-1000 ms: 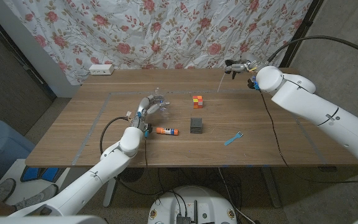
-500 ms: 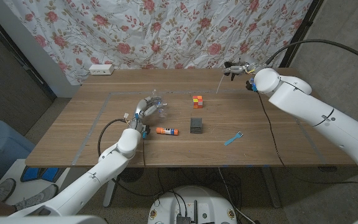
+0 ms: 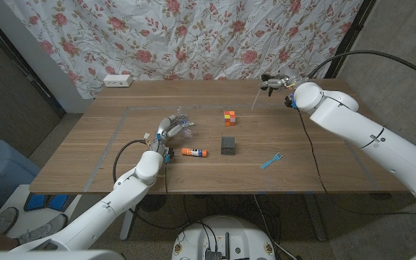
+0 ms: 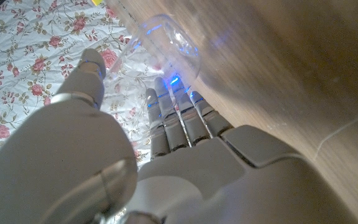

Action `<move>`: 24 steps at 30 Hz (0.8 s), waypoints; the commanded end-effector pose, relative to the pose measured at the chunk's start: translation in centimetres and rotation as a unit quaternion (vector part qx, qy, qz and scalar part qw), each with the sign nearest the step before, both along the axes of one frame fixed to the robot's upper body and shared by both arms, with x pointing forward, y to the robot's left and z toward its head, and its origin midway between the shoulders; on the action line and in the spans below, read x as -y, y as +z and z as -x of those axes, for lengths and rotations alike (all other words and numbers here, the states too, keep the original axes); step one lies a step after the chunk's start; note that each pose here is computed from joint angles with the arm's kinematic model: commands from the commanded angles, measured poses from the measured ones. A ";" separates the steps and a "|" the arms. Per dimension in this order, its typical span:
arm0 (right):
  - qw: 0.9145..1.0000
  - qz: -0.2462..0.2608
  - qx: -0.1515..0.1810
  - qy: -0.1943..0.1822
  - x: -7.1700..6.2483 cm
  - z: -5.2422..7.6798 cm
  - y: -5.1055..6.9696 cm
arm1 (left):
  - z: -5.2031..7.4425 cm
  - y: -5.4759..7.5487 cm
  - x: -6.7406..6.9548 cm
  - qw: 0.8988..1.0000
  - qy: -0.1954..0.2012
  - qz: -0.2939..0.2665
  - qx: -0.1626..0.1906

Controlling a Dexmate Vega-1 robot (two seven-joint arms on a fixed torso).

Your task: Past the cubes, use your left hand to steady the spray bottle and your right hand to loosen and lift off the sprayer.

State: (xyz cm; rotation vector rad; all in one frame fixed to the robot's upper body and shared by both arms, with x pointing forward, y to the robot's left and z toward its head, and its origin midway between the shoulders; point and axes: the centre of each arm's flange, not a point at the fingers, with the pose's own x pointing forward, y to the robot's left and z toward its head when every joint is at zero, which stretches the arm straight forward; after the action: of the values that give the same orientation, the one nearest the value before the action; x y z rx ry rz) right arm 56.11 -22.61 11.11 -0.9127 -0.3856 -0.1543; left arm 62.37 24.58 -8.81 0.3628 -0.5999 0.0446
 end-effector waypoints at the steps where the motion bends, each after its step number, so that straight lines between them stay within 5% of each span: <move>1: 1.000 -0.008 -0.003 -0.002 0.2 -0.3 -0.4 | -0.4 -0.3 0.0 1.000 0.000 -0.005 -0.009; 24: 1.000 -0.018 -0.006 -0.001 0.5 -0.4 -1.0 | -0.2 -0.6 0.2 0.999 0.001 -0.024 -0.021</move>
State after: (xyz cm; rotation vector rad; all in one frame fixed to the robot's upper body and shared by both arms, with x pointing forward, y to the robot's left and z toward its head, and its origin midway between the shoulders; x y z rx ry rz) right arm 56.48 -22.98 10.39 -0.8881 -0.3759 -0.1550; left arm 62.72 24.48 -9.22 0.3836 -0.5736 0.0353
